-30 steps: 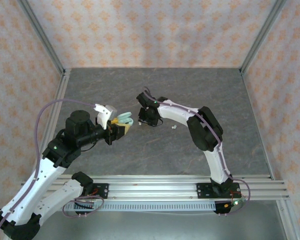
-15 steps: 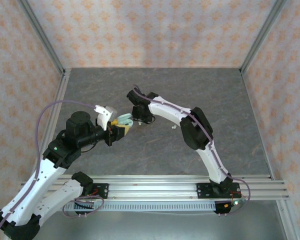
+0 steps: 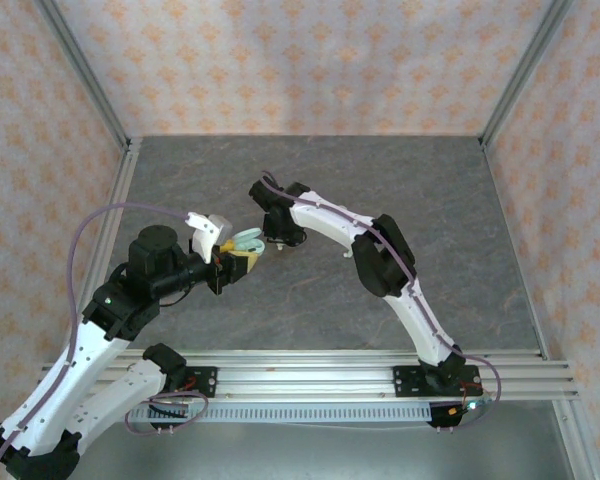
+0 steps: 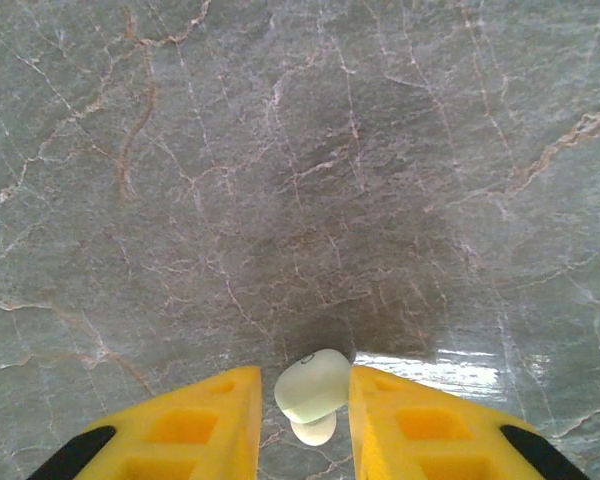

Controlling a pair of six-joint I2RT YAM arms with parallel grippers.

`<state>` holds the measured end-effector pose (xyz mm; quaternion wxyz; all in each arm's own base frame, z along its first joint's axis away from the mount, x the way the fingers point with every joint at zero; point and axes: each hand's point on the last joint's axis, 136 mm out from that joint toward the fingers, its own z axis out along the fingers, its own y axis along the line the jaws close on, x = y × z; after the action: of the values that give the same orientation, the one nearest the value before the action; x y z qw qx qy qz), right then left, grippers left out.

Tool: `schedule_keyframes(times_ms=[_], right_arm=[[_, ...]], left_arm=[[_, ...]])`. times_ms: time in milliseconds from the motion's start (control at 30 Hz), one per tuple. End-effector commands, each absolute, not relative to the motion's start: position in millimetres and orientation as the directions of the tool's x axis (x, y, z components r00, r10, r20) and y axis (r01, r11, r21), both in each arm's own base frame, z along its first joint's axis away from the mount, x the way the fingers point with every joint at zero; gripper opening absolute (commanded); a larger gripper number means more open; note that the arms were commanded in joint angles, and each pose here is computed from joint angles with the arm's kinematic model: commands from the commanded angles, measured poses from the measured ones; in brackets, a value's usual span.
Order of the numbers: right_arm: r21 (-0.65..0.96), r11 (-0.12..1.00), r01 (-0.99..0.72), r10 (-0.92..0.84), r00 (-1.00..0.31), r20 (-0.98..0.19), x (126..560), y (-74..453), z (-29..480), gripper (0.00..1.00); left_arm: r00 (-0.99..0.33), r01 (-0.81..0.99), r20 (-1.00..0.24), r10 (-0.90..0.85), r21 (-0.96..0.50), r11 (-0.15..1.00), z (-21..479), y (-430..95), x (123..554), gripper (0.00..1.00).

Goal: Insert the wireless bluetooth earbuds into the charging case

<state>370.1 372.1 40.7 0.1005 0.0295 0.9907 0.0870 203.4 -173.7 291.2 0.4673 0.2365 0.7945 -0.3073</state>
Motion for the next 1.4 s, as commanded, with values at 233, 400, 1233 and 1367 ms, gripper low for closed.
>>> schedule_keyframes(times_ms=[233, 400, 1233, 1367], right_arm=[[0.111, 0.994, 0.022, 0.042, -0.982, -0.185, 365, 370, 30, 0.29], [0.104, 0.994, 0.019, 0.038, -0.983, -0.182, 364, 370, 27, 0.29], [0.059, 0.998, -0.028, -0.02, -0.991, -0.129, 358, 368, 18, 0.28], [0.048, 0.998, -0.039, -0.033, -0.992, -0.122, 355, 365, 17, 0.28]], left_arm=[[-0.439, 0.663, -0.892, 0.108, -0.24, 0.709, 287, -169, 202, 0.2], [-0.439, 0.664, -0.892, 0.108, -0.241, 0.708, 287, -169, 201, 0.2], [-0.441, 0.665, -0.892, 0.1, -0.251, 0.703, 289, -169, 199, 0.2], [-0.439, 0.666, -0.893, 0.095, -0.253, 0.702, 291, -169, 199, 0.2]])
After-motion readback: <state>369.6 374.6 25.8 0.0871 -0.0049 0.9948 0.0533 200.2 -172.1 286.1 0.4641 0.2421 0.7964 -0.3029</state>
